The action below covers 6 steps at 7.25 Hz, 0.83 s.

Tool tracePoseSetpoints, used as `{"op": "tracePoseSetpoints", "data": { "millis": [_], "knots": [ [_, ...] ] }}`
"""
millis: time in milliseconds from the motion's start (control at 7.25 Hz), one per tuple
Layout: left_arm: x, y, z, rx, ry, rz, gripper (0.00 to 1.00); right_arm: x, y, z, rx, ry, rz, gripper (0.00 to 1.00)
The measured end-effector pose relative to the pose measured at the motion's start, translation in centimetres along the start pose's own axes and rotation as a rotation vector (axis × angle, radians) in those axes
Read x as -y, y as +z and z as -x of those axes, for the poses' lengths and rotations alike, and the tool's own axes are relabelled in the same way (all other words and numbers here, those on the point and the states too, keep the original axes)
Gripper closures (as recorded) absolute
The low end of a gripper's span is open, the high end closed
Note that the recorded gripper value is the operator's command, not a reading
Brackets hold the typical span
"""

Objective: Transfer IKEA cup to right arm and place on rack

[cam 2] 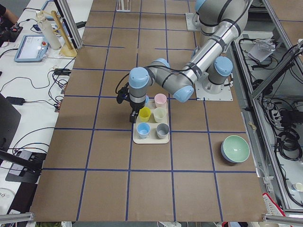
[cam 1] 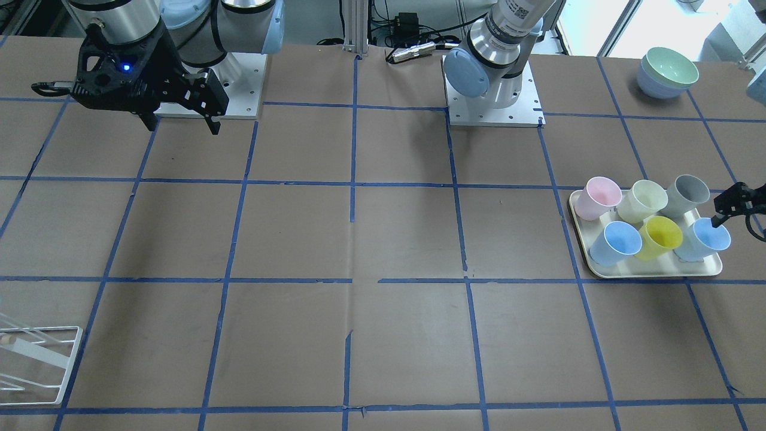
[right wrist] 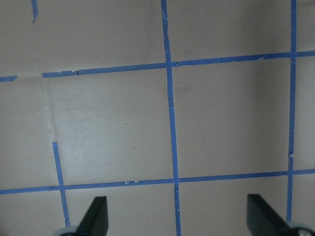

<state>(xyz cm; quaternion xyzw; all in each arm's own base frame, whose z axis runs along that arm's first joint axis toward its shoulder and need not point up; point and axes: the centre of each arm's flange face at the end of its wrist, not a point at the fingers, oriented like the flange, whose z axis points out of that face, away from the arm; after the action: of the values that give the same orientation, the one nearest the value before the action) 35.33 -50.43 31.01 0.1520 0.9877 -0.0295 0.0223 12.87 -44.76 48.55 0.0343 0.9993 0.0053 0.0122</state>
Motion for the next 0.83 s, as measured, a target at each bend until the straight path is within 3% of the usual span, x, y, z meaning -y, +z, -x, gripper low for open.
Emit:
{"op": "tracePoseSetpoints", "data": {
  "millis": [690,828],
  "knots": [
    [-2.3,8.7,3.7,-0.098,-0.019,0.058,0.00,0.0,0.0,0.0,0.000,0.001,-0.004,0.00],
    [-2.5,9.3,4.0,-0.105,-0.024,0.063,0.40,0.0,0.0,0.0,0.000,-0.001,-0.003,0.00]
  ]
}}
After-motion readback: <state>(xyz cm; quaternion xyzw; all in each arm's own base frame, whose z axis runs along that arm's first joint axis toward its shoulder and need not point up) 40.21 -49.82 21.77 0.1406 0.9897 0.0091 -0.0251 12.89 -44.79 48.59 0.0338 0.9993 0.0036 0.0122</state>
